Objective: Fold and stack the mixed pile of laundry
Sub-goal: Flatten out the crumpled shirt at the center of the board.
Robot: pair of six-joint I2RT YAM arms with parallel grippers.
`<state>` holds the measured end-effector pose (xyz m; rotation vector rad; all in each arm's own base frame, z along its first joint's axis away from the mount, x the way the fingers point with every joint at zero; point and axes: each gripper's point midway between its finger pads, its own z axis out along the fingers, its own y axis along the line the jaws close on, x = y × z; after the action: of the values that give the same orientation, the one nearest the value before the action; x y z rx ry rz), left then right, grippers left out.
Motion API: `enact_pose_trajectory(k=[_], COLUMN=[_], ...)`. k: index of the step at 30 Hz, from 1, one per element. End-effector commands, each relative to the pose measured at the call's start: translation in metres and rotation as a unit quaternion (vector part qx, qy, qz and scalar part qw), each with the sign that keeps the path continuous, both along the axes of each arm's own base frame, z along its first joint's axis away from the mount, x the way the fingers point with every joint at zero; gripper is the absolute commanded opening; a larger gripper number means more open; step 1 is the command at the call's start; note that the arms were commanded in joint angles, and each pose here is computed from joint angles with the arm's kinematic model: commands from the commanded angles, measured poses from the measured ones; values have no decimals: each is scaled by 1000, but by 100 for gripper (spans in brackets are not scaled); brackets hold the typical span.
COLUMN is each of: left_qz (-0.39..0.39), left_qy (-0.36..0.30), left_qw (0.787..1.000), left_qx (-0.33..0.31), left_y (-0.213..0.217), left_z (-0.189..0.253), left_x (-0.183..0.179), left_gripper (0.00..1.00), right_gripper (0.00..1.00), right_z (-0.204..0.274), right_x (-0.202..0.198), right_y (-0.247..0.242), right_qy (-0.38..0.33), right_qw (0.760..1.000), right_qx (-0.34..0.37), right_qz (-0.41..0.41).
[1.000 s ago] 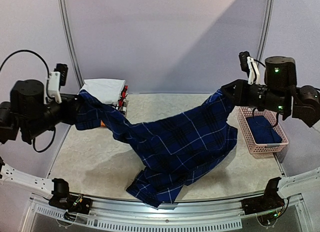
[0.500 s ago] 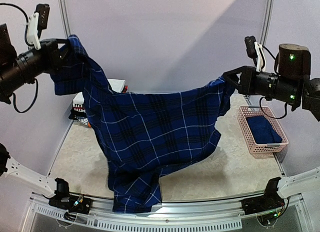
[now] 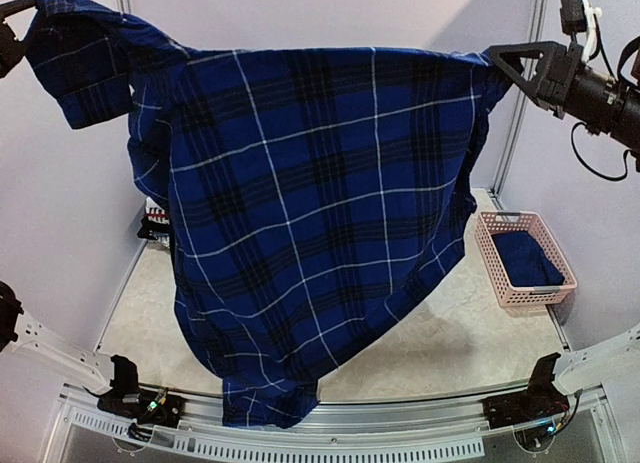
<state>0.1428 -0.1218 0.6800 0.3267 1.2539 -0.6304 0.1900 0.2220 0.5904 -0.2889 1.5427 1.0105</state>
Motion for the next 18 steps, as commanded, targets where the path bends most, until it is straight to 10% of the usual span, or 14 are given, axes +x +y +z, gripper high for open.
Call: enact_pose_trajectory(k=[1, 8, 18], left_qz=[35, 294, 220], left_qy=[-14, 32, 207], left_qw=[998, 914, 859], left_qx=[55, 279, 413], left_y=[-27, -91, -167], left_z=[-14, -106, -290], left_x=[17, 115, 282], left_gripper=[0, 0, 0], right_gripper=[0, 0, 0], right_z=[-63, -188, -273], right_x=[40, 88, 171], right_y=[-33, -95, -112], right_qy=[72, 159, 259], right_qw=[985, 883, 816], right_qx=[-27, -142, -229], right_qz=[-155, -419, -463])
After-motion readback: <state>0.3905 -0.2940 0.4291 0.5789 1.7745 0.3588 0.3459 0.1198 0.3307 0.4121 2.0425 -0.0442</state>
